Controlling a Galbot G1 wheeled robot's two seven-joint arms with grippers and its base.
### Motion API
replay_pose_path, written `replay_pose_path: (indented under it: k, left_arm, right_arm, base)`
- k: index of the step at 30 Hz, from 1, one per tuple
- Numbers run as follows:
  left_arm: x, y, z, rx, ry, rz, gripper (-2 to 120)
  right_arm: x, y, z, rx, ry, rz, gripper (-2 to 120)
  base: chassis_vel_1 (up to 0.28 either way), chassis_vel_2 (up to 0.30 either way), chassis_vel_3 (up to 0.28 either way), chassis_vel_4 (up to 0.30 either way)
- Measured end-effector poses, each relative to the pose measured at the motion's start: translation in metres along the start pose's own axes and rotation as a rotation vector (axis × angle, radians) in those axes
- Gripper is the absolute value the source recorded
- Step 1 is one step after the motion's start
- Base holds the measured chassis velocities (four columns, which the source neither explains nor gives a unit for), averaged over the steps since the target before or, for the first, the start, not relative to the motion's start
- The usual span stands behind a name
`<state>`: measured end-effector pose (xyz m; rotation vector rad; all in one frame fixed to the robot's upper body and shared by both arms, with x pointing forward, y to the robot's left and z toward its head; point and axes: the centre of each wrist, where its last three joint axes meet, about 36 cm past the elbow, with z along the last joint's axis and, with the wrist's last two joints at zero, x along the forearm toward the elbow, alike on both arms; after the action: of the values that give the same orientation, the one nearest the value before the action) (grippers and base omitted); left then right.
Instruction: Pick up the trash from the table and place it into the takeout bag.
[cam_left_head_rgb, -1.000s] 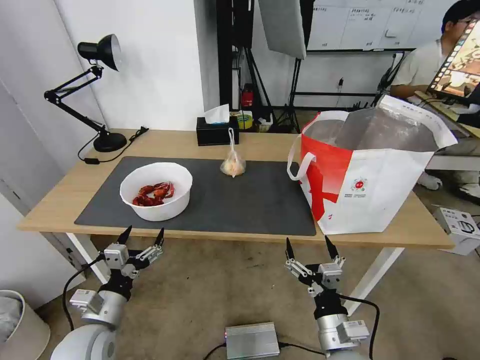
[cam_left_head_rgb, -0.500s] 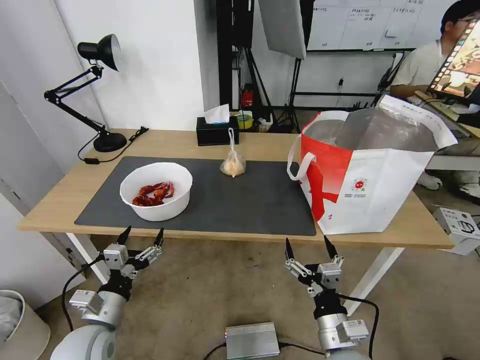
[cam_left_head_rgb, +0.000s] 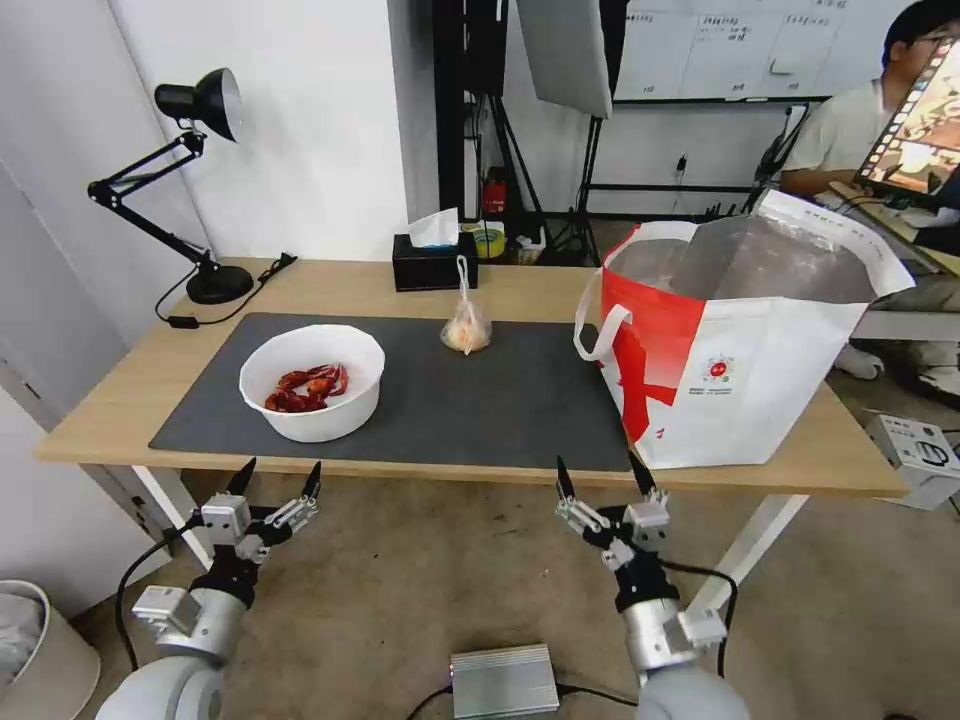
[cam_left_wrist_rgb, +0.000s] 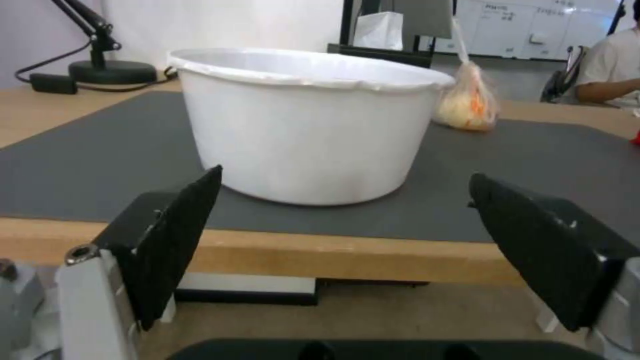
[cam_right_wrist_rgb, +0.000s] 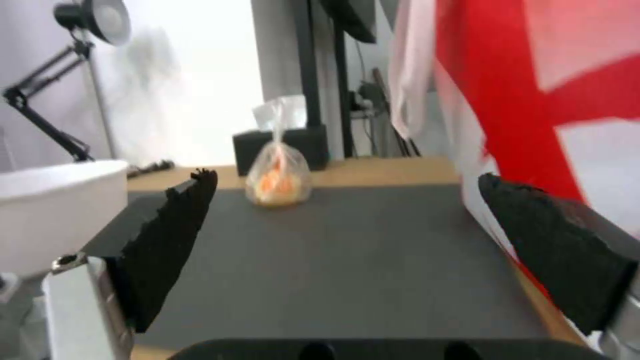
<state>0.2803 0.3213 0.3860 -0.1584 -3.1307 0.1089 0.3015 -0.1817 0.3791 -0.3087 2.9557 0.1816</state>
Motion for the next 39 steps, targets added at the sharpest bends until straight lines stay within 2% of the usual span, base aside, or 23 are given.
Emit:
replay_pose_path:
  k: [7,19,28,39]
  left_arm:
    - [0.005,0.0,0.001,0.002,0.003,-0.018,100]
    - [0.004,0.007,0.002,-0.001,0.003,-0.041,100]
    - [-0.001,0.009,0.005,0.001,0.003,-0.038,100]
    - [0.0,0.007,0.012,0.019,0.015,-0.048,100]
  right_arm:
    - [-0.055,0.001,0.011,-0.03,-0.022,-0.073,97]
    - [-0.134,0.009,0.015,-0.042,-0.021,-0.104,97]
    - [-0.193,0.026,0.026,-0.041,0.015,-0.126,97]
    - [-0.282,0.038,0.008,0.009,-0.01,-0.15,97]
  base:
    - [0.0,0.0,0.0,0.0]
    - [0.0,0.0,0.0,0.0]
    - [0.0,0.0,0.0,0.0]
    - [0.0,0.0,0.0,0.0]
